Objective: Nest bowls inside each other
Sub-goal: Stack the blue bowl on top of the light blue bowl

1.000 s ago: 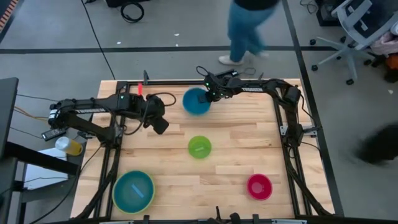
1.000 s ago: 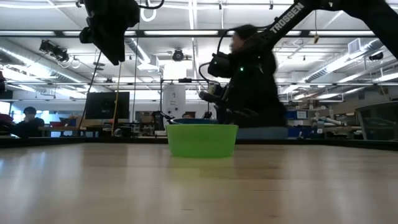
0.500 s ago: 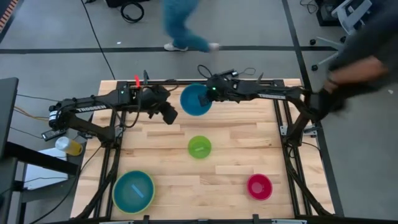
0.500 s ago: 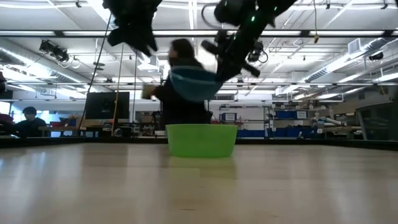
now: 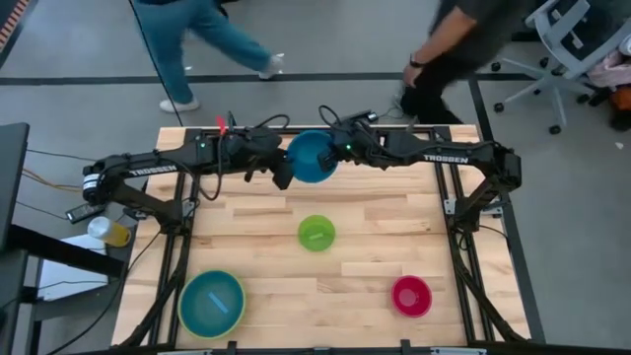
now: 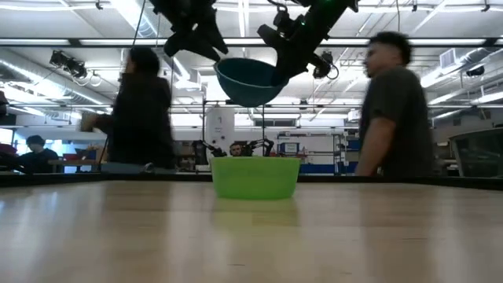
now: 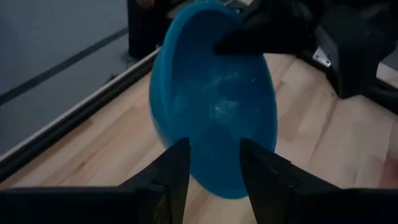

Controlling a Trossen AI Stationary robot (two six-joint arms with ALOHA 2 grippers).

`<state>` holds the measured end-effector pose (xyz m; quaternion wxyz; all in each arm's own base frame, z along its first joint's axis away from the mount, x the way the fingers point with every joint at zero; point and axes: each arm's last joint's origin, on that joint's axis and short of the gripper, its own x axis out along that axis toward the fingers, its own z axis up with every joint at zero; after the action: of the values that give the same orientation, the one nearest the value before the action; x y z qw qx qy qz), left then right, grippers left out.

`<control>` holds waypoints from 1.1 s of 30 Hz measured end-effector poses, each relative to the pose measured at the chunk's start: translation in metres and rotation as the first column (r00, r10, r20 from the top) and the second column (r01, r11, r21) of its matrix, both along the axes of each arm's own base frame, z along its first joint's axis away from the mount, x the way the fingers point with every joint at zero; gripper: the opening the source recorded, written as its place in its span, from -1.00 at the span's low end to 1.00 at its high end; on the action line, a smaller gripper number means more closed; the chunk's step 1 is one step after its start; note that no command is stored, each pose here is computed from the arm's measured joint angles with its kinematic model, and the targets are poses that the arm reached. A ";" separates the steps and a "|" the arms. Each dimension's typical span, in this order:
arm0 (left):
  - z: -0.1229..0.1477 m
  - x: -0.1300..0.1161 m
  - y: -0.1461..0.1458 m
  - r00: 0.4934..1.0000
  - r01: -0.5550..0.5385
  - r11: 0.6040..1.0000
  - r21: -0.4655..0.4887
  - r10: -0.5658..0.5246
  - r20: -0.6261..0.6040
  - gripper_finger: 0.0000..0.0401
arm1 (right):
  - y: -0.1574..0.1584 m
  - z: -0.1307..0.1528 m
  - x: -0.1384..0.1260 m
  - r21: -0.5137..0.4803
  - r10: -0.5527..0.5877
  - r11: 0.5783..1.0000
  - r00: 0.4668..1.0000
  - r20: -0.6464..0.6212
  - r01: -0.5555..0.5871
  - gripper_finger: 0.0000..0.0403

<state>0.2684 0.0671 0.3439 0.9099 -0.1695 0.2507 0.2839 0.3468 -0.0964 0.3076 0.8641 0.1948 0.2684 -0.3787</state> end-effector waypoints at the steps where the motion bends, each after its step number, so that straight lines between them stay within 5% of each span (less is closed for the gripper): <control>1: -0.001 0.002 0.001 1.000 -0.011 1.000 0.000 0.011 0.004 -0.29 | 0.002 0.000 0.001 -0.006 0.005 1.000 1.000 0.000 -0.005 -0.91; 20: -0.004 0.006 -0.003 0.991 -0.128 0.992 0.002 0.128 -0.025 -0.45 | 0.017 -0.004 -0.002 -0.050 -0.031 0.998 0.996 -0.088 0.027 -0.91; 25: 0.015 0.008 -0.008 0.992 -0.122 0.986 0.110 0.123 0.002 -0.45 | 0.011 -0.006 -0.006 -0.036 -0.069 0.997 0.993 -0.099 0.065 -0.91; 33: 0.008 0.011 0.001 0.992 -0.114 0.986 0.123 0.121 -0.046 -0.17 | 0.012 -0.002 -0.001 -0.050 -0.009 0.999 0.997 -0.071 0.006 -0.91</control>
<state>0.2794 0.0681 0.3520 0.8930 -0.1211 0.2470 0.3562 0.3457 -0.0842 0.3052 0.8571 0.1608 0.2888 -0.3952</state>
